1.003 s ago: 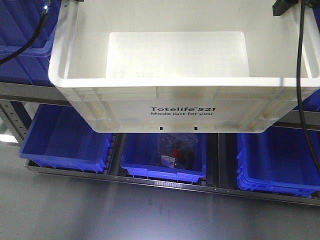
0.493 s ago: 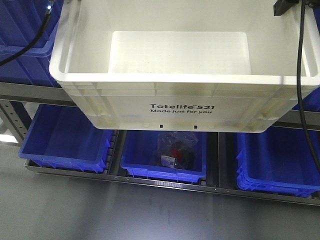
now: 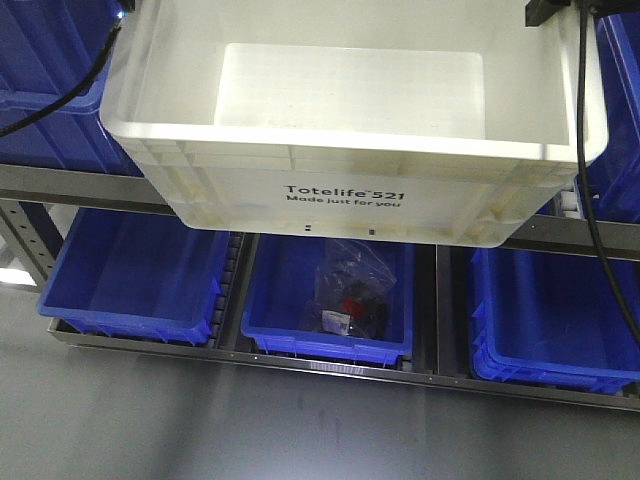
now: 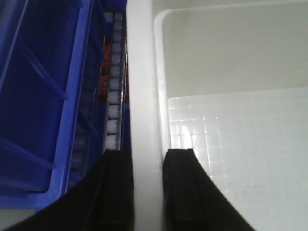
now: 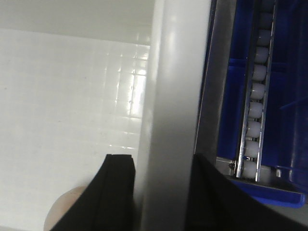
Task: Place moving items into box and shelve
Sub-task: 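Raise the tote with both grippers above the upper shelf rail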
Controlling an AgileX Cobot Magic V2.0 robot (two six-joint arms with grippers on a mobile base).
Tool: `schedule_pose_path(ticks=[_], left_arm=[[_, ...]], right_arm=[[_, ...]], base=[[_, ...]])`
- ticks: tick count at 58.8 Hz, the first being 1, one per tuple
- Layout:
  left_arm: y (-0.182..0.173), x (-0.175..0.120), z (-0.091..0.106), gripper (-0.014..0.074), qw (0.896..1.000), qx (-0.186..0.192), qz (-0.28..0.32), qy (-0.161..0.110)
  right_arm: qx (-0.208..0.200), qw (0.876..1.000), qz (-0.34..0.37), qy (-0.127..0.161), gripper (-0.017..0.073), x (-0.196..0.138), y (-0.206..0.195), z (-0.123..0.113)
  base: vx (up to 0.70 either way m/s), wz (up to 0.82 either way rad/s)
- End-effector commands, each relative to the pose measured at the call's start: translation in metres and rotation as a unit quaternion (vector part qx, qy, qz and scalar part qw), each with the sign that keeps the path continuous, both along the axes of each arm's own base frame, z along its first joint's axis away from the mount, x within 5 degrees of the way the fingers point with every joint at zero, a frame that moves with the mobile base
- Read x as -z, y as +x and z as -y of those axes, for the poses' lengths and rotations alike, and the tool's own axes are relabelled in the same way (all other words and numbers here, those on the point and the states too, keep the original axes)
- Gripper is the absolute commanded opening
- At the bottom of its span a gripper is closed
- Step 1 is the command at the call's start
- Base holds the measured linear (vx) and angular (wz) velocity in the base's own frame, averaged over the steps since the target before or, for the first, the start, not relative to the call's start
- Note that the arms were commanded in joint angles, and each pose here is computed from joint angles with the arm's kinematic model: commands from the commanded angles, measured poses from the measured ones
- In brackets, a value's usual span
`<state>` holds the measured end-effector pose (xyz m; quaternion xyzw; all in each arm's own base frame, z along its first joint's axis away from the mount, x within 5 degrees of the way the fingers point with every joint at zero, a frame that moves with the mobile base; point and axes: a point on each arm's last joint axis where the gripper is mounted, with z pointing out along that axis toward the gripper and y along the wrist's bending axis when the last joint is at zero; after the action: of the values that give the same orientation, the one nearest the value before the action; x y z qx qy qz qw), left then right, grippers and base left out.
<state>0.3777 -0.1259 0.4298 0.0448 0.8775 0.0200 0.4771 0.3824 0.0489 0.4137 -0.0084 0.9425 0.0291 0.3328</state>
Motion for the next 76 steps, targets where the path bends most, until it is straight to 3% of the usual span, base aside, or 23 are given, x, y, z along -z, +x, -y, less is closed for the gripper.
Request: schedule_pose_path(ticks=[1, 11, 25, 35, 50, 76], left_arm=[[-0.008, -0.045, -0.014, 0.0002, 0.991, 0.0, 0.129, 0.021], [0.002, -0.041, -0.008, 0.0002, 0.989, 0.007, 0.148, 0.002], [0.018, -0.026, -0.005, 0.0002, 0.988, 0.005, 0.15, 0.033], [0.024, -0.025, -0.008, 0.0002, 0.985, -0.018, 0.17, 0.037], [0.032, -0.029, -0.021, 0.0002, 0.98, -0.026, 0.2, 0.005], [0.055, -0.006, -0.012, 0.0002, 0.979, 0.001, 0.203, 0.004]], right_arm=[[0.006, 0.993, 0.117, -0.016, -0.0004, -0.042, -0.01, 0.011], [0.007, 0.993, 0.118, -0.021, -0.0004, -0.035, -0.001, 0.01], [0.005, 0.99, 0.137, -0.021, -0.0004, -0.029, 0.011, 0.009], [0.008, 0.986, 0.165, -0.031, -0.0004, -0.032, 0.015, 0.01], [0.022, 0.979, 0.198, -0.035, -0.0004, -0.033, 0.023, 0.012], [0.021, 0.983, 0.179, -0.044, -0.0004, -0.006, 0.047, 0.01]], base=[[0.0, 0.0], [0.0, 0.0], [0.0, 0.0], [0.0, 0.0], [0.0, 0.0], [0.0, 0.0]])
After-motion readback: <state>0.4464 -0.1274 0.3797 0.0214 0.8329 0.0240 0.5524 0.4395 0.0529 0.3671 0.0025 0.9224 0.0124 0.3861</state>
